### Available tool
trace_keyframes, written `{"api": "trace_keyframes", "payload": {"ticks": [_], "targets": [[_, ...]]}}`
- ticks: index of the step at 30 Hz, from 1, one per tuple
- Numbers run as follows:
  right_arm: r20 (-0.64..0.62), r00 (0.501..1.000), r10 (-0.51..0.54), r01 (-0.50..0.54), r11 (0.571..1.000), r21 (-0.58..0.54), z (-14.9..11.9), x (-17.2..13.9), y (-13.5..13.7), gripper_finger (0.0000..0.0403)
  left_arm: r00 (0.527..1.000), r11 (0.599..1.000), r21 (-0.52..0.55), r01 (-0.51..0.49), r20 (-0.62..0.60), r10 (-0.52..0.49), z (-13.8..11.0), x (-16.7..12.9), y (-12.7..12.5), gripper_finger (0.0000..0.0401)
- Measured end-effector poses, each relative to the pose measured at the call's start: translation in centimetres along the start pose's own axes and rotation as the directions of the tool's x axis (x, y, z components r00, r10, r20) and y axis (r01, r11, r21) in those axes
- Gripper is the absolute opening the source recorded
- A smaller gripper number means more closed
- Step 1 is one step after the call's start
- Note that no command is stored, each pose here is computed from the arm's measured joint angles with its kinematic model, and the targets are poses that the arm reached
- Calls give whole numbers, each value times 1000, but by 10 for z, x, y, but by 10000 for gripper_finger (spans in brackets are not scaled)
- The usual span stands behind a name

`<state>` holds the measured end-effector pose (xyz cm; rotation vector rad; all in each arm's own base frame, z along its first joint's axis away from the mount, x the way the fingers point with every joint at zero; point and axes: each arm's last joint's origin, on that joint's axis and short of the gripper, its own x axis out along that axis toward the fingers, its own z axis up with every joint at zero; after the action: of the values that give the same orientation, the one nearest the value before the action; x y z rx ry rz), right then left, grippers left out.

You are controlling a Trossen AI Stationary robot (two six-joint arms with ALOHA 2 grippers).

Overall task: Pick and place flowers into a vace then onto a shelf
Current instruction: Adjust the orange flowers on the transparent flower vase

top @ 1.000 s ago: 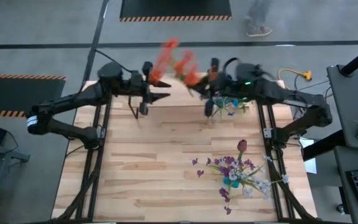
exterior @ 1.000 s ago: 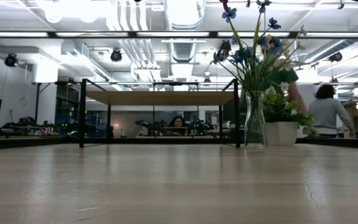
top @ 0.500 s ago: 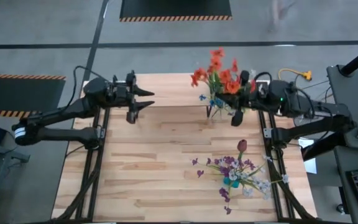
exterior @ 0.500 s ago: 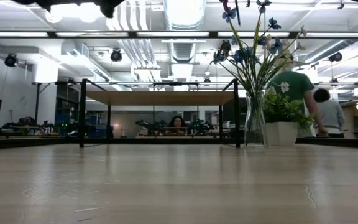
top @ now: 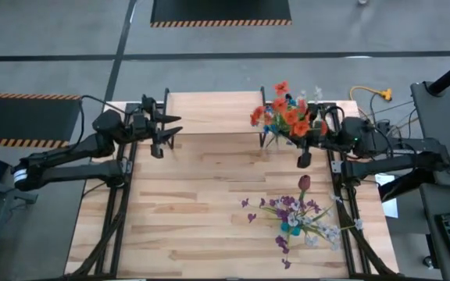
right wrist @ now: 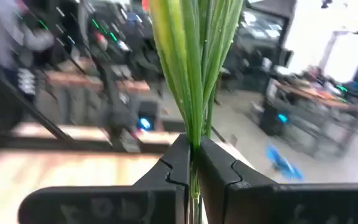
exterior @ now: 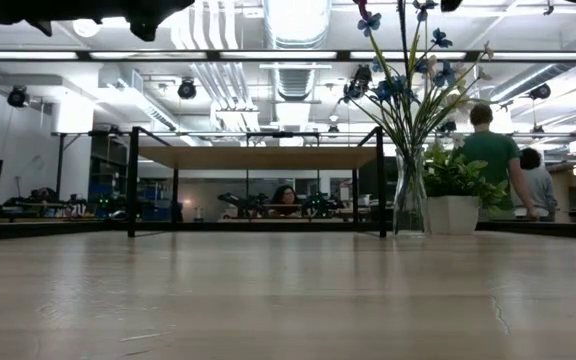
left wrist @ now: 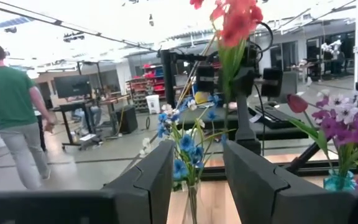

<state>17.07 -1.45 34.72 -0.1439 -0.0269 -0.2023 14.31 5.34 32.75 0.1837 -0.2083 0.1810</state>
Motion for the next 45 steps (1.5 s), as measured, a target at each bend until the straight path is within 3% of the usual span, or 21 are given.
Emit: {"api": "trace_keyframes", "payload": {"ticks": [3, 15, 19, 25, 34, 38, 41, 45], "targets": [[47, 998, 34, -35, 999, 12, 7, -7, 1, 11, 1000, 1000, -2, -1, -10, 1, 0, 1, 0, 127], [-34, 999, 34, -33, 999, 38, -26, -38, 3, 11, 997, 1000, -12, 5, -76, -6, 3, 3, 1, 127], [-82, 996, 44, -37, 995, 91, -30, -49, 2, 11, 997, 1000, -12, 5, -73, -6, 4, 2, 1, 127], [-60, 998, 37, -28, 991, 134, -27, -61, 1, 11, 995, 1000, -18, 3, -98, -5, 2, 1, 1, 127], [-79, 983, -167, 176, 976, 125, -27, -78, -6, 11, 992, 999, -21, -44, -123, 41, 1, -2, 1, 127], [-107, 972, -209, 218, 973, 78, -37, -76, -5, 11, 993, 999, -22, -45, -110, 42, 3, -4, 1, 127], [-127, 938, -322, 328, 945, 22, -47, -74, -7, 11, 994, 999, -20, -46, -99, 43, 5, -6, 1, 127], [-72, 929, -362, 364, 931, 14, -61, -66, -3, 11, 995, 999, -18, -46, -92, 44, 6, -8, 0, 127]]}}
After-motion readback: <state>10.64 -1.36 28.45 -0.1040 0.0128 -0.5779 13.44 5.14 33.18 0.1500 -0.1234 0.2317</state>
